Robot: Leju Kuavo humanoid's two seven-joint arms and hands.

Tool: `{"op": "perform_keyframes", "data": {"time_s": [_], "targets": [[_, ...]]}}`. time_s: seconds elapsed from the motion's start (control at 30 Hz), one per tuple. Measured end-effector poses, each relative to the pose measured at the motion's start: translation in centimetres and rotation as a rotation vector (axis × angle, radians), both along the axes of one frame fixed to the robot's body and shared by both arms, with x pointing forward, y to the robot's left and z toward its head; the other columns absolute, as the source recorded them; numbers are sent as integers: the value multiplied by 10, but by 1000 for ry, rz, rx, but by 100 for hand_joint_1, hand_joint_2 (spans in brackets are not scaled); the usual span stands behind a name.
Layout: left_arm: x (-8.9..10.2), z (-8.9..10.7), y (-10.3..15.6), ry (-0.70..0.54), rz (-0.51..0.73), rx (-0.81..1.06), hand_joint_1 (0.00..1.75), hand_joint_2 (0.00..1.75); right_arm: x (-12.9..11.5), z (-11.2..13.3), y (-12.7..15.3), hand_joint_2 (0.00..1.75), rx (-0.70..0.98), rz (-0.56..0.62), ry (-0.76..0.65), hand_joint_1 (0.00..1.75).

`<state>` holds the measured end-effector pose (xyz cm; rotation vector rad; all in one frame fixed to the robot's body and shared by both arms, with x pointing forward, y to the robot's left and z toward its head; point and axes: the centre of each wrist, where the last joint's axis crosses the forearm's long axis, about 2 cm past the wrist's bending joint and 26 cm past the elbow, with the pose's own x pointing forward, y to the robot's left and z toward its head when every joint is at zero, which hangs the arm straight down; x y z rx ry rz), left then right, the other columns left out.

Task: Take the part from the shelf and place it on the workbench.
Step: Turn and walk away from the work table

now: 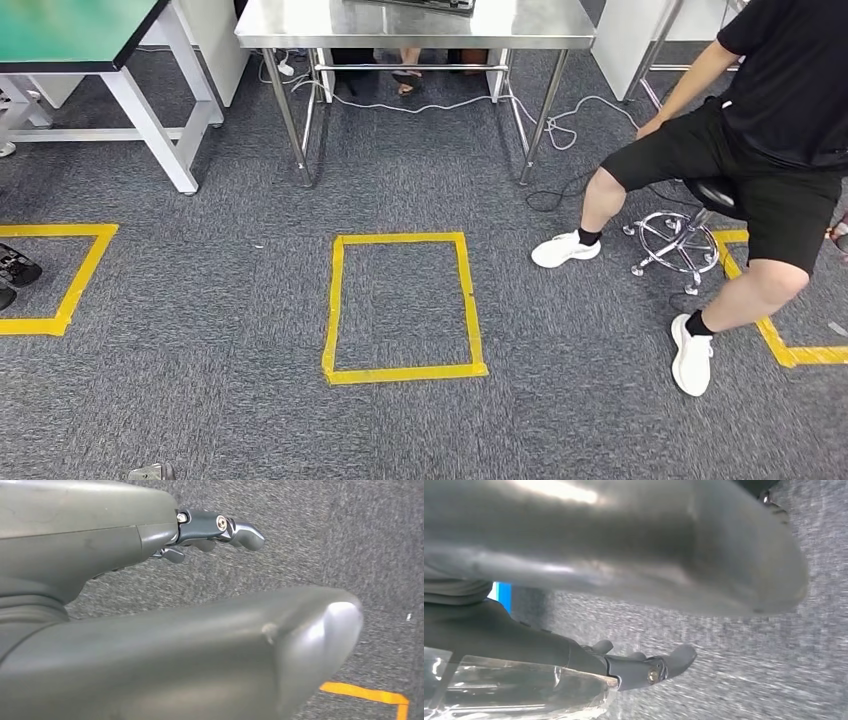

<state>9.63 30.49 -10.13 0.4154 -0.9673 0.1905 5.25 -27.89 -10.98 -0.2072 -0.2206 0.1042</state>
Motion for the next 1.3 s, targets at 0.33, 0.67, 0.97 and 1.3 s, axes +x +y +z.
{"op": "perform_keyframes", "data": {"time_s": [0.33,0.67,0.97,1.3], "targets": [[-1,0,-1,5,6,6,0,0,0,0,0,0,-5,18,1,0],[-3,-1,0,13,15,10,0,0,-3,0,3,0,-2,39,10,0],[-1,0,2,13,19,14,0,0,0,0,6,0,2,43,15,0],[-1,0,2,19,26,20,0,0,4,1,4,0,0,51,13,0]]}}
